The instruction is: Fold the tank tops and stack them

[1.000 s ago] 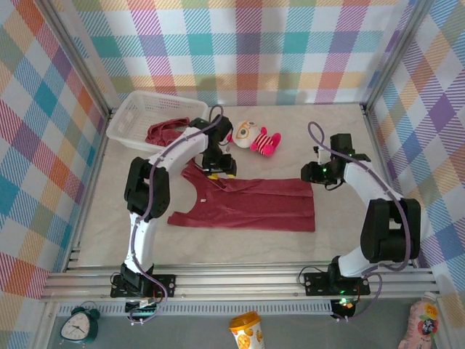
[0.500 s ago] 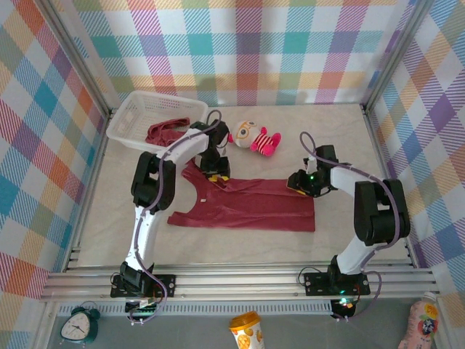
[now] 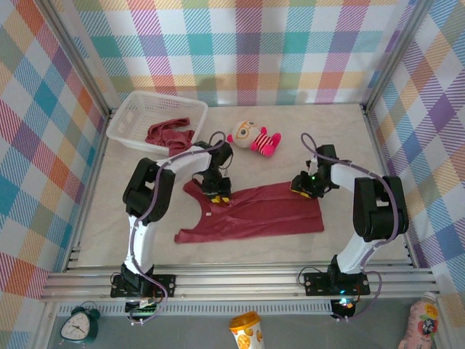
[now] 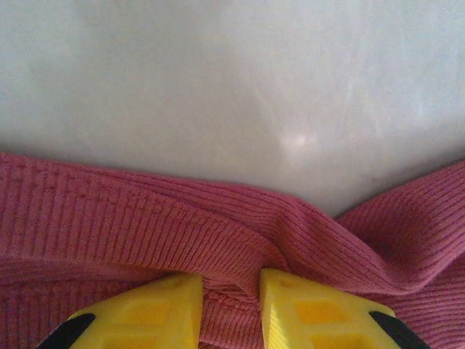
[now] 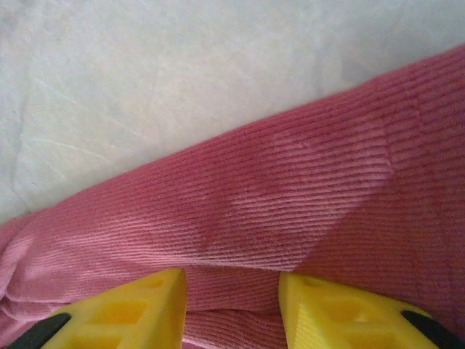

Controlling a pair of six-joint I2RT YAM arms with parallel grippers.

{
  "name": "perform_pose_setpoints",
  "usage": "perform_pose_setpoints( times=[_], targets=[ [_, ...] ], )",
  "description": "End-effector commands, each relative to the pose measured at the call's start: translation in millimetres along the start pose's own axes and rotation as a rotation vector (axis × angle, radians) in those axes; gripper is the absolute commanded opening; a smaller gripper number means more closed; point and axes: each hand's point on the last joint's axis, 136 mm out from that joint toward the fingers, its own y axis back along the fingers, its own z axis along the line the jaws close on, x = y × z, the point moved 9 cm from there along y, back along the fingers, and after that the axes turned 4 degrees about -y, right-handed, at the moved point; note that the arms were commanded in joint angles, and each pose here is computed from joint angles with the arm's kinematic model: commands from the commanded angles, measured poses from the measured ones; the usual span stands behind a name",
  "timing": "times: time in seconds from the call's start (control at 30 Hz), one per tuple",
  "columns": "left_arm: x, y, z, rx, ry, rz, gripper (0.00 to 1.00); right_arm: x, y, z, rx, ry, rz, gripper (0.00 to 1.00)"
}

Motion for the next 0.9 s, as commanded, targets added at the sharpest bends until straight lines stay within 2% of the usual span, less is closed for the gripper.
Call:
perform_pose_setpoints(
  times=[0.0,0.17,0.33,0.4,0.6,0.7,0.8,0.87],
  targets=[
    [18,-3,-14,0.021,0.051,-0.015,0.29,8,-1,-20,0.126,0.020,0.068,0.40],
    [32,5,-27,-0.021,0.060,-0.045,0.37,7,5,-27,0.164,0.056,0.066,0.39],
    [30,41,-15,-0.187,0.041,-0.127,0.50,2,16,-18,0.103,0.099,0.000,0.40],
    [25,57,-7,-0.227,0.043,-0.154,0.52,1,21,-13,0.064,0.101,-0.027,0.40],
    [12,80,21,-0.366,0.053,-0.187,0.53,5,23,-9,0.019,0.096,-0.024,0.43],
    [5,83,37,-0.440,0.051,-0.194,0.51,7,22,-8,0.004,0.091,-0.022,0.43],
    [-2,80,45,-0.438,0.060,-0.186,0.50,9,20,-8,-0.005,0.087,-0.015,0.43],
    [-5,78,49,-0.482,0.048,-0.190,0.49,10,20,-9,-0.003,0.091,-0.014,0.43]
  ],
)
